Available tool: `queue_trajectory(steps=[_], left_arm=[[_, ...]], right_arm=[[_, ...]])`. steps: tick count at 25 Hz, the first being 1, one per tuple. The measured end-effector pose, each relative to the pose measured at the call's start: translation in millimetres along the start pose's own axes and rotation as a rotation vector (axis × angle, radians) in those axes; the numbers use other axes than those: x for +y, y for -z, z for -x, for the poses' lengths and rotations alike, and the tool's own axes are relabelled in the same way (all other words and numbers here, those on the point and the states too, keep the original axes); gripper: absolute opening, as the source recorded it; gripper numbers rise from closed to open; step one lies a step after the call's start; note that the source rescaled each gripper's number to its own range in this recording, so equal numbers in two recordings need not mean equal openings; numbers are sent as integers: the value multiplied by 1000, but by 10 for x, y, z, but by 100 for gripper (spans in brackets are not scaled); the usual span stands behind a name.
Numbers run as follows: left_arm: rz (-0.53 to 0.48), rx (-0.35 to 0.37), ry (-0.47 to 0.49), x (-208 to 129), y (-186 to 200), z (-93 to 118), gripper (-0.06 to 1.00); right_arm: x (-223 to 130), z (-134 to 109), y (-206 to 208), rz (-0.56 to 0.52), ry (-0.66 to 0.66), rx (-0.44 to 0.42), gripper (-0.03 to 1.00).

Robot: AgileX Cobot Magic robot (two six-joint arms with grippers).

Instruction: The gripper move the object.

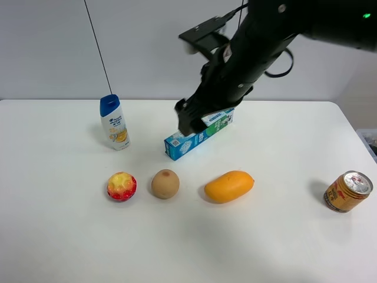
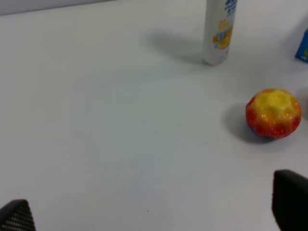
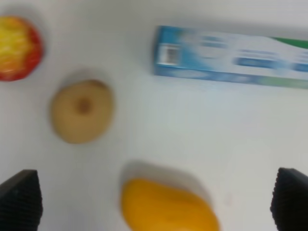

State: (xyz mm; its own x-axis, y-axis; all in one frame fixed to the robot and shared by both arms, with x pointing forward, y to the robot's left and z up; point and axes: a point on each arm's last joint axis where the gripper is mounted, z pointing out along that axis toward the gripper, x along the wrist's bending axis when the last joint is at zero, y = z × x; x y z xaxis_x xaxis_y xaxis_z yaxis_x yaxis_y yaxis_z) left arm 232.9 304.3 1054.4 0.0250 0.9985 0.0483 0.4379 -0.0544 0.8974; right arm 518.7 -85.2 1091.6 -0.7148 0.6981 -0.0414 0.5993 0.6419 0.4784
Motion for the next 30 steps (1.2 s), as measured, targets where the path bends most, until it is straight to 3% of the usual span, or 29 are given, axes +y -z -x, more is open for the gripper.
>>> queue_trajectory(steps=[10,16,19,22,30], left_arm=[[0,0,0,0,0,0,100],[0,0,0,0,0,0,100],[0,0,0,0,0,0,100],[0,0,0,0,0,0,100],[0,0,0,0,0,0,100]], right_arm=[[-609,1301,506,-99,-335,-230,92],[-1076,1794,819,-149,-511,-331,92],[-1302,1810,1023,-166,-568,-375,92],[-1534,1676,1261,-149,-617,-413,92],[-2046,892,1696,-40,-631,-501,92]])
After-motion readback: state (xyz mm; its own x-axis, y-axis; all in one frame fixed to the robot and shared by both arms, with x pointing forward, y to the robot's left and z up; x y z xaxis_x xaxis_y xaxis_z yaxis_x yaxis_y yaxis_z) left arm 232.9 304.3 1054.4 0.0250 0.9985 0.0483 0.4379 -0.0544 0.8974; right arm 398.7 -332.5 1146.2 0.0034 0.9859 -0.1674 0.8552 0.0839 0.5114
